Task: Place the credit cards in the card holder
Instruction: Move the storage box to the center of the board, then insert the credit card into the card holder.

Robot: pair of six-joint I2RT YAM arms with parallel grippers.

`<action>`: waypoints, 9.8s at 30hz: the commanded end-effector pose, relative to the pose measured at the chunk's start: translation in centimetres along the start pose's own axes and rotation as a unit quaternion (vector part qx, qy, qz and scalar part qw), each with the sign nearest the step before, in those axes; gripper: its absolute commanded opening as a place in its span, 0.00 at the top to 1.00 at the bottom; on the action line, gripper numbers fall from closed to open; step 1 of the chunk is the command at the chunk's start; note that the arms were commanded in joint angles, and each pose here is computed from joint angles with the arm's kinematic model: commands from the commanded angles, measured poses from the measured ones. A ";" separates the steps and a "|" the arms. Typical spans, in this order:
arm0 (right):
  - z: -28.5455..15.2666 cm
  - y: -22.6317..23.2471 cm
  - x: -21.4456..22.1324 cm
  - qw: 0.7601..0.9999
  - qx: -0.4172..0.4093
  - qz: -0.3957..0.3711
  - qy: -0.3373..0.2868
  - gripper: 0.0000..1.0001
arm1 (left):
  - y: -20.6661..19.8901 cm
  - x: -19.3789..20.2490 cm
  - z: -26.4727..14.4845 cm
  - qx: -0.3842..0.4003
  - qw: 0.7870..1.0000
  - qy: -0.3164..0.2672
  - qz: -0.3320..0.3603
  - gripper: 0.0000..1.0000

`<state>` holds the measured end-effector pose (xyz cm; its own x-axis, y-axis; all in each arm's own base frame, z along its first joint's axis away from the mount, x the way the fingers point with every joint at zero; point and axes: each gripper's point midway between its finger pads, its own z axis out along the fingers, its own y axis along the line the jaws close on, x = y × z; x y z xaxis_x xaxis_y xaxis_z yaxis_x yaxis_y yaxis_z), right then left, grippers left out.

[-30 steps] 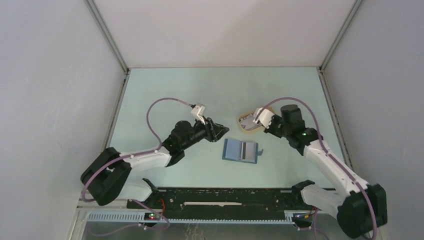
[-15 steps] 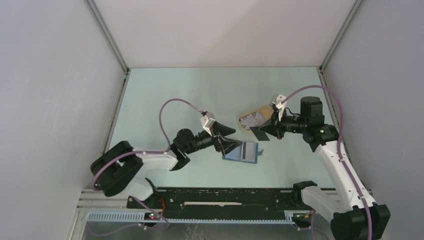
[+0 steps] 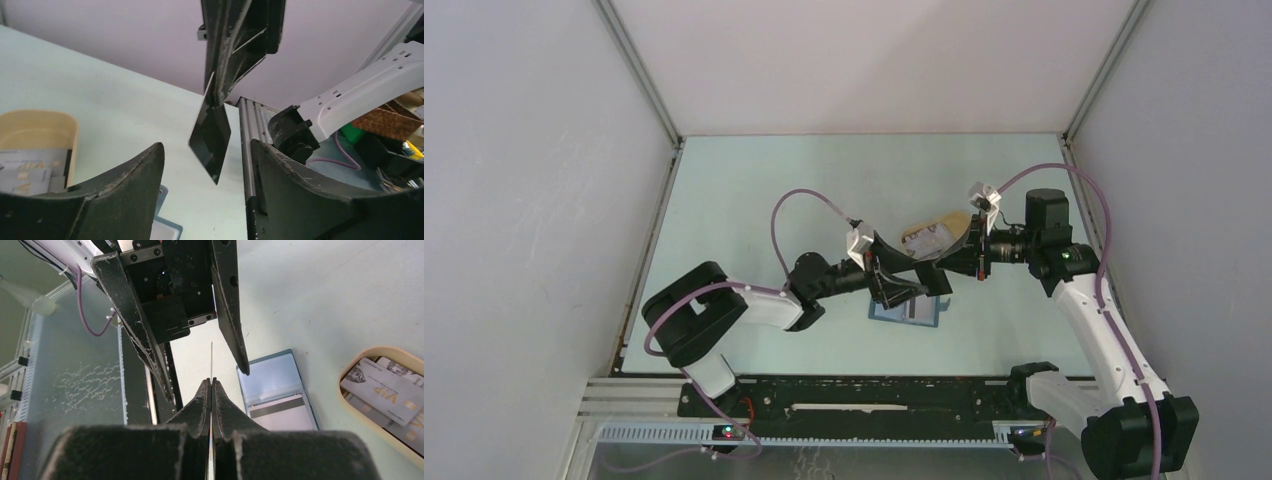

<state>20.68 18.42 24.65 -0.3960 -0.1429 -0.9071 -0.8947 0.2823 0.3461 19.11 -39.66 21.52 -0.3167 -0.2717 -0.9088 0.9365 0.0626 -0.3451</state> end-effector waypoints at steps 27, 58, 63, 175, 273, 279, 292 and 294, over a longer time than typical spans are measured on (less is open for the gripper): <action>-0.3 0.5 0.7 0.995 -0.010 -0.078 0.063 0.47 | -0.2 3.3 -2.2 0.022 0.978 0.207 -0.003 1.00; 3.7 2.5 5.6 0.975 -0.128 -0.059 0.171 0.70 | -1.5 3.0 -2.4 0.065 0.959 0.277 0.005 1.00; 3.7 2.9 5.7 0.972 -0.141 -0.064 0.177 0.90 | -1.3 3.0 -2.4 0.061 0.959 0.276 0.006 1.00; 5.1 -12.3 13.0 0.890 0.258 0.340 0.157 1.00 | 8.3 11.5 -7.8 -0.348 0.914 0.119 -0.173 0.87; 11.6 -12.5 16.5 0.876 0.111 0.284 0.373 1.00 | 10.1 12.0 -12.6 -0.464 0.856 0.110 -0.202 0.65; 11.9 -12.5 16.6 0.877 0.093 0.280 0.380 1.00 | 10.7 12.7 -12.1 -0.469 0.848 0.137 -0.207 0.65; 12.1 -12.2 16.4 0.874 0.068 0.280 0.392 1.00 | 11.0 13.6 -11.5 -0.465 0.845 0.164 -0.209 0.70; 12.2 -12.4 16.6 0.873 0.072 0.284 0.391 1.00 | 11.0 13.6 -11.5 -0.463 0.846 0.164 -0.209 0.70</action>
<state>27.24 23.88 2.97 -0.8553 -0.5036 -0.1219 -0.4612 0.6326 0.6222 22.91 -30.78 2.23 -0.7554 -0.1972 -0.6249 0.2448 0.7997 -0.5482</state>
